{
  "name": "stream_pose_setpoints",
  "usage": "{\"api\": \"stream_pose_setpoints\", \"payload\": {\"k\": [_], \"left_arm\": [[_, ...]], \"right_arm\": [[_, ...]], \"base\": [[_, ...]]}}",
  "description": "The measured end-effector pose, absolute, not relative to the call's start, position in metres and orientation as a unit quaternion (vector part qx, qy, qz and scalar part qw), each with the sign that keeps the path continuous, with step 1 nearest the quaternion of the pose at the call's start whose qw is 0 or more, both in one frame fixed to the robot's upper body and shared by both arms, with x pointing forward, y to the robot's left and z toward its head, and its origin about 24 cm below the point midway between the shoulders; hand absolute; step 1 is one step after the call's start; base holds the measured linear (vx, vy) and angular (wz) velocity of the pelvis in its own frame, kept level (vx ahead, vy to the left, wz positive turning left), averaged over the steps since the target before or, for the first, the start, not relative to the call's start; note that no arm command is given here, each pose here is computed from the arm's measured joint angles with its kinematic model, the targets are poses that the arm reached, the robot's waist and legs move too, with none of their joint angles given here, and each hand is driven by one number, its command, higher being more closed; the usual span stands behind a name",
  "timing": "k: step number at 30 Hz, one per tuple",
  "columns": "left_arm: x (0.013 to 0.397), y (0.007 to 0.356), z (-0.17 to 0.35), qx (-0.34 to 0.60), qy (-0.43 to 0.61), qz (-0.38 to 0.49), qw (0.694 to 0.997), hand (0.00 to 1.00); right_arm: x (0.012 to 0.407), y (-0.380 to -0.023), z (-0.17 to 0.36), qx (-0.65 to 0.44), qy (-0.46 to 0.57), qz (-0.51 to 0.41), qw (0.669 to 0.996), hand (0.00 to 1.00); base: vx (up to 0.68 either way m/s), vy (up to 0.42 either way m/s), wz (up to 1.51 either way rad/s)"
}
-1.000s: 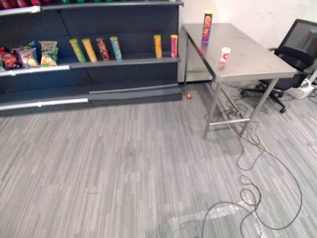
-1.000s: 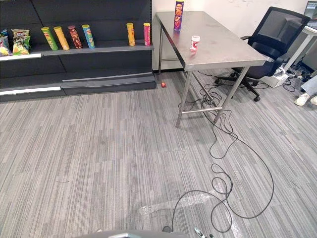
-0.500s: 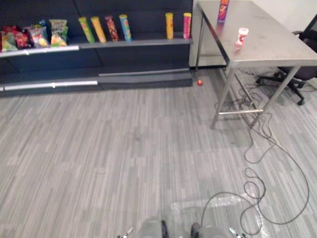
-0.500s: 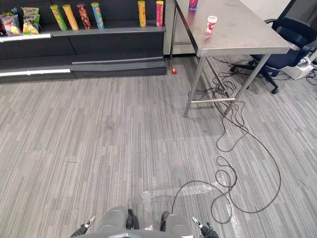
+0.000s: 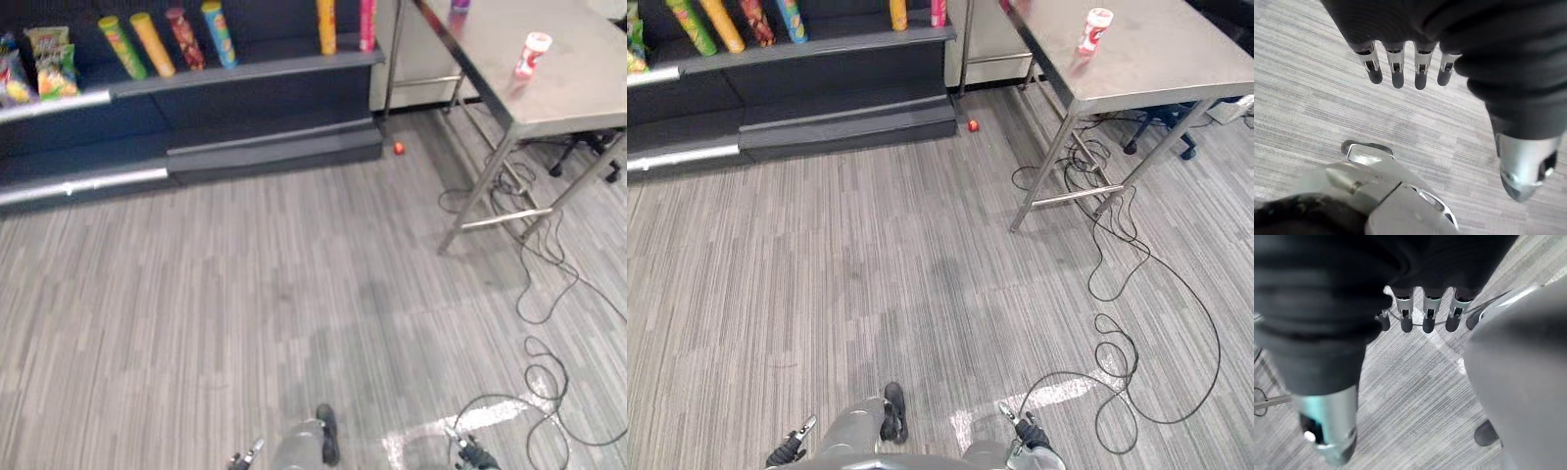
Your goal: Put the gum and the chips on the shelf.
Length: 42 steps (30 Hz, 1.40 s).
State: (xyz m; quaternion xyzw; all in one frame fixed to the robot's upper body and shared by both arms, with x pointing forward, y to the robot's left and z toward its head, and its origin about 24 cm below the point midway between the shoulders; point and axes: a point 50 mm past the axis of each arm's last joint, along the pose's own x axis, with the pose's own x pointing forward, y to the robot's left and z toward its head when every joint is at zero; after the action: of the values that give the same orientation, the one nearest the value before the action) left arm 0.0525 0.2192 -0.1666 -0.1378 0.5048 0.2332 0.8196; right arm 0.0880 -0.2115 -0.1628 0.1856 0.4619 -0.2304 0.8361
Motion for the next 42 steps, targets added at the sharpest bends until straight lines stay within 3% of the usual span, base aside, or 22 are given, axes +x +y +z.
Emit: {"api": "stream_pose_setpoints", "payload": {"k": [3,11,19,29,42], "left_arm": [[0.051,0.218,-0.167,-0.092,0.519,0.188,0.829,0.00],[0.059,0.213,-0.167,-0.083,0.520,0.170,0.833,0.00],[0.063,0.198,-0.169,-0.140,0.507,0.200,0.827,0.00],[0.088,0.183,-0.165,-0.171,0.475,0.186,0.843,0.00],[0.094,0.190,-0.159,-0.183,0.432,0.224,0.854,0.00]], "right_arm": [[0.071,-0.219,-0.164,0.174,0.470,-0.241,0.831,0.00],[0.078,-0.220,-0.161,0.164,0.460,-0.228,0.842,0.00],[0.082,-0.223,-0.159,0.136,0.458,-0.207,0.854,0.00],[0.081,-0.225,-0.159,0.133,0.458,-0.207,0.854,0.00],[0.083,-0.222,-0.156,0.113,0.452,-0.190,0.864,0.00]], "base": [[0.25,0.103,-0.02],[0.37,-0.002,-0.01],[0.57,-0.226,0.36],[0.39,-0.154,0.02],[0.21,0.167,-0.32]]}}
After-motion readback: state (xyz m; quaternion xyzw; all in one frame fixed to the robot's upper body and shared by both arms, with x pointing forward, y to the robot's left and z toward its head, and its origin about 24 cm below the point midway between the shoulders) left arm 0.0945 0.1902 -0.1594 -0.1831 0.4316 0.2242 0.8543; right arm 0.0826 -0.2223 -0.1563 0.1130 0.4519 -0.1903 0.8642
